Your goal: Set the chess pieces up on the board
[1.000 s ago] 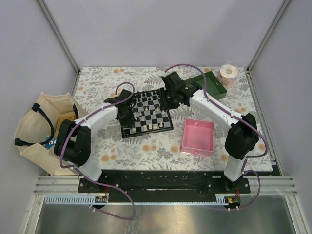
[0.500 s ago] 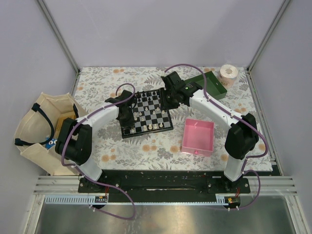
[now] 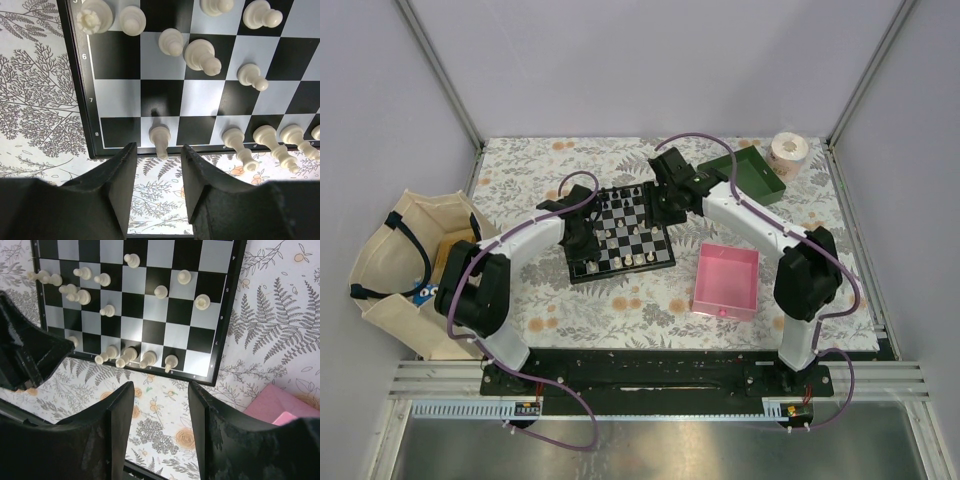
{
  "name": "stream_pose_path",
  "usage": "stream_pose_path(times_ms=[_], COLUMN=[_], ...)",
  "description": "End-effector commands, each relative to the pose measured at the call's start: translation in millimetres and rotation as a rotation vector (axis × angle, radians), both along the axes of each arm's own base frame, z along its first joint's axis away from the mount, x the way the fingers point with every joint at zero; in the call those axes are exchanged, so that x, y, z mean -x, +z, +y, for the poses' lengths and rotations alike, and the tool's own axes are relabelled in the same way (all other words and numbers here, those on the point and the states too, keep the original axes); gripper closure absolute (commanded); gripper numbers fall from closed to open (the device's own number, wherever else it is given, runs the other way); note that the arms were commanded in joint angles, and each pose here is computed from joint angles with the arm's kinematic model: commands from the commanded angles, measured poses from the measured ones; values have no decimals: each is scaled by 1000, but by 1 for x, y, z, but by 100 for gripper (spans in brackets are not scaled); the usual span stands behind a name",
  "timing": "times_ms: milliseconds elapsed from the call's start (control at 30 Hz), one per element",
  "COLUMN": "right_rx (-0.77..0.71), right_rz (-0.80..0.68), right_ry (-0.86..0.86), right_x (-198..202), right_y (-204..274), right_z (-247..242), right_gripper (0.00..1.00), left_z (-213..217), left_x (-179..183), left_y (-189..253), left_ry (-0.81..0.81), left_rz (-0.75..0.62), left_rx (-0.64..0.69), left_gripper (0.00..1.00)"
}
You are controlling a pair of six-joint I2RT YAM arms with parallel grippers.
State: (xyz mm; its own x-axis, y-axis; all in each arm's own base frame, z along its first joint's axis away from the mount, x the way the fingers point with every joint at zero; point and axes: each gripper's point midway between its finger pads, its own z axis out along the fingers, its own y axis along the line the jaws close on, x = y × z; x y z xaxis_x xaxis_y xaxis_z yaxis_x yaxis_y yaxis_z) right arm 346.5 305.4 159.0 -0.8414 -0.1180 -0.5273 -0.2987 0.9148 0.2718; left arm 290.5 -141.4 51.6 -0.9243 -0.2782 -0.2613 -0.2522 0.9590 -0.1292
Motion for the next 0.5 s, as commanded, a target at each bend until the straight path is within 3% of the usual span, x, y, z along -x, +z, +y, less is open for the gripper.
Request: stream_pose_path(times_ms=[0,267,467], right_rx=[15,100,182], right_rz=[-14,21,25], right_ry=[-14,-28,-49], right_x=[-21,-44,-58], right_y=[-4,-41,-58], right_z=[3,6,-1], right_gripper=[44,44,44], left_z=[-2,15,20], left_x=[-17,-29,-33], left_y=[27,67,83], left_ry=[-4,28,33], left_rz=[-108,-276,-352], left_rx=[6,-37,-40], left_gripper=[52,36,33])
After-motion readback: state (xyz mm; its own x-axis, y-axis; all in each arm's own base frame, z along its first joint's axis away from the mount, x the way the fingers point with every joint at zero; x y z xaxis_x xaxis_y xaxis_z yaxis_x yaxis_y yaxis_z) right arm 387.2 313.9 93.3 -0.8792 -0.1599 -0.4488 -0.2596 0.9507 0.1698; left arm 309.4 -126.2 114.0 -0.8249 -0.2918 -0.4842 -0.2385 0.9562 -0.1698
